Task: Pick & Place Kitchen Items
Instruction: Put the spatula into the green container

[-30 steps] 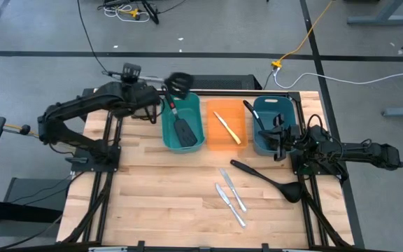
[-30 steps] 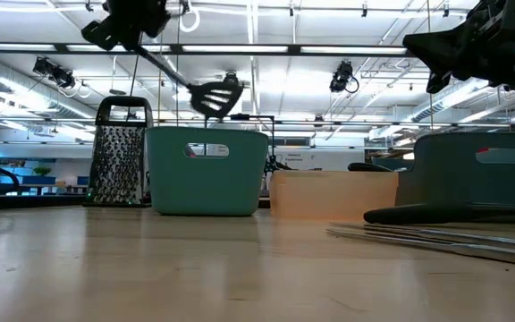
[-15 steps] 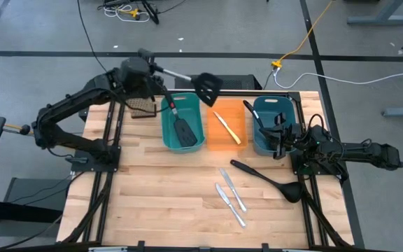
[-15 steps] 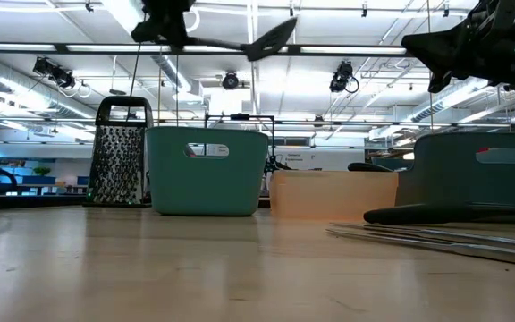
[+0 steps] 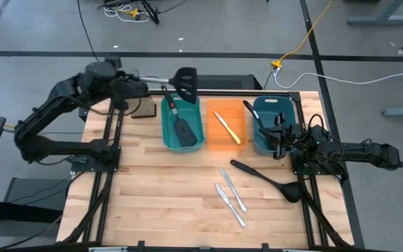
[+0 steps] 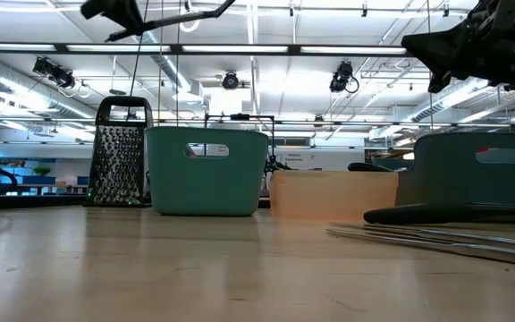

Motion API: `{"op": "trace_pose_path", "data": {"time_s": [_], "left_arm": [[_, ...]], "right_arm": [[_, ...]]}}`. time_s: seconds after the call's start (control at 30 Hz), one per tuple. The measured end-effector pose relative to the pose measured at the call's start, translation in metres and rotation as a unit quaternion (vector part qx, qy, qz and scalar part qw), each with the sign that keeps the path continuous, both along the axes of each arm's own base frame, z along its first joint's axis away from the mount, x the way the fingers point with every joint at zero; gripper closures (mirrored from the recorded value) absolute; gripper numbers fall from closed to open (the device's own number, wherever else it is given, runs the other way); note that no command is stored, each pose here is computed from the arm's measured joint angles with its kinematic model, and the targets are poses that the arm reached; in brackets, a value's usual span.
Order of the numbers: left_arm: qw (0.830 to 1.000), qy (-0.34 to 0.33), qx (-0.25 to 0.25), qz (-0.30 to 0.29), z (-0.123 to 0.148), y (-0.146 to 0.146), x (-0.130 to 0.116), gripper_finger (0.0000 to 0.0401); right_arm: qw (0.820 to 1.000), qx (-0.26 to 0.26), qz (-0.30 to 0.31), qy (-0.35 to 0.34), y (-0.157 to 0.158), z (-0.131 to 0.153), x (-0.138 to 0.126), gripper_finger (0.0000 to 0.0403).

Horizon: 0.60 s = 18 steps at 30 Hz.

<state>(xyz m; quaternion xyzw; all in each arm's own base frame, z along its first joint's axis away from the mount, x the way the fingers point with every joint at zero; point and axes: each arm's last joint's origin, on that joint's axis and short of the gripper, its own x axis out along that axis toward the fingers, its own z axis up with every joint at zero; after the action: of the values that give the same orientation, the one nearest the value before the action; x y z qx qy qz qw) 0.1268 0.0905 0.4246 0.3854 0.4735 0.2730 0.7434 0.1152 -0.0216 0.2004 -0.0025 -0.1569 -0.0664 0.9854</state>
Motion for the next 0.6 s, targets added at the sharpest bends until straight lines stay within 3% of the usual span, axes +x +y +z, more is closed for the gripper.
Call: {"op": "trace_pose_path", "data": {"time_s": [0.2,0.33,0.5,0.6], "left_arm": [[1.000,-0.004,0.002,-0.026,-0.037,-0.006,-0.003,0.0317],[0.997,-0.047,0.029,-0.055,-0.051,-0.009,-0.006,0.0317],[0.995,0.022,0.061,-0.071,-0.070,-0.006,-0.003,0.0317],[0.987,0.064,0.127,-0.075,-0.074,-0.001,0.002,0.0317]], "right_arm": [[1.000,-0.004,-0.001,-0.003,0.000,0.001,0.000,0.0397],[1.000,-0.002,0.000,-0.003,0.000,0.001,0.000,0.0397],[1.000,-0.001,0.000,-0.003,0.000,0.001,0.000,0.0397],[1.000,-0.001,0.000,-0.003,0.000,0.001,0.000,0.0397]]}}
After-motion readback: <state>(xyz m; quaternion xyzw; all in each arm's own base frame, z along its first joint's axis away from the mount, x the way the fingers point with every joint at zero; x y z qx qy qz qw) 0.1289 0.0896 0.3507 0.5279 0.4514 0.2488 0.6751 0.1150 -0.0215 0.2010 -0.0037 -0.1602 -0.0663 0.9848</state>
